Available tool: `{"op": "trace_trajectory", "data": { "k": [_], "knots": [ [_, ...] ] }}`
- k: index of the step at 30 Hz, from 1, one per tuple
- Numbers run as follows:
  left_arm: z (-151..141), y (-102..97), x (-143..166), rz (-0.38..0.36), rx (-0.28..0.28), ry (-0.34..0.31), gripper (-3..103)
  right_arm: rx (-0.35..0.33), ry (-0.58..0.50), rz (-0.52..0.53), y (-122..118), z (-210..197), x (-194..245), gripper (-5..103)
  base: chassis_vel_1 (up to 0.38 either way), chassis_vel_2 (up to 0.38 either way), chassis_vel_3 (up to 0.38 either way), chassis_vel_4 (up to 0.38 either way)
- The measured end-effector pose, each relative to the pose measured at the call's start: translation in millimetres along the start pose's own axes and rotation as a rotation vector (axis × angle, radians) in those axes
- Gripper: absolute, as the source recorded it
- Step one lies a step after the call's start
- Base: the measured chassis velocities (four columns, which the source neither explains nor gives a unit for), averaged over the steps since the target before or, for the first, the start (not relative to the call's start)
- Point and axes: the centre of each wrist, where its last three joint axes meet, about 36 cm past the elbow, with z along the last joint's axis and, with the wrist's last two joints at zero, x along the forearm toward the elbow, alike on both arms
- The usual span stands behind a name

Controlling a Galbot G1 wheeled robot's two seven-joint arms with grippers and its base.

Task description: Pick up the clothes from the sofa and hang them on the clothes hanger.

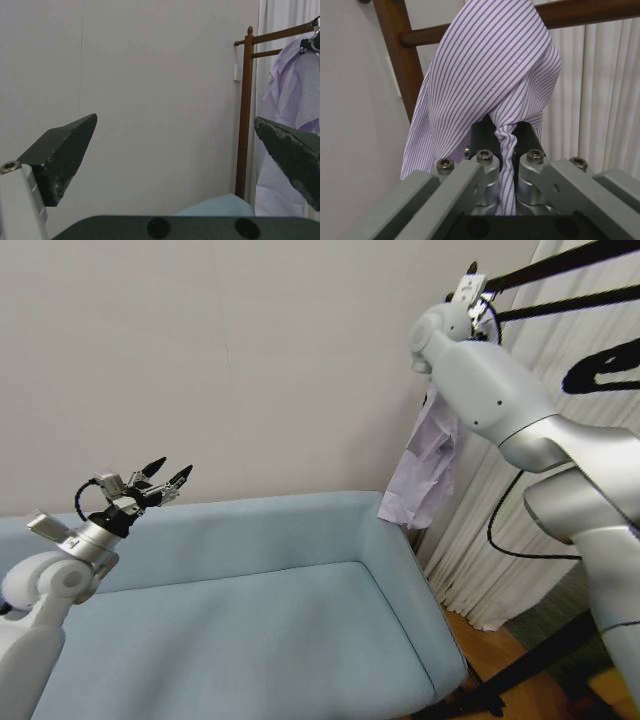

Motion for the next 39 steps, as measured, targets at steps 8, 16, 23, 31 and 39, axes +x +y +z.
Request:
{"op": "trace_trajectory", "data": {
  "k": [8,16,23,31,39],
  "knots": [
    [0,2.5,-5,0.007,-0.004,0.002,100,0.011,-0.008,0.006,-10,5,-15,2,0.0,0.0,0.0,0.0],
    [2,2.7,-15,0.023,0.0,-0.002,100,0.04,-0.001,0.0,-14,33,-24,2,0.0,0.0,0.0,0.0],
    [8,4.3,-23,0.028,0.01,0.003,100,0.067,-0.036,0.032,-28,44,-47,2,0.0,0.0,0.0,0.0],
    [30,1.1,-40,0.05,0.038,0.021,100,0.071,-0.07,0.066,-52,40,-65,2,0.0,0.0,0.0,0.0],
    [36,0.9,-44,0.058,0.047,0.024,100,0.068,-0.07,0.076,-56,35,-69,2,0.0,0.0,0.0,0.0]
  ]
}}
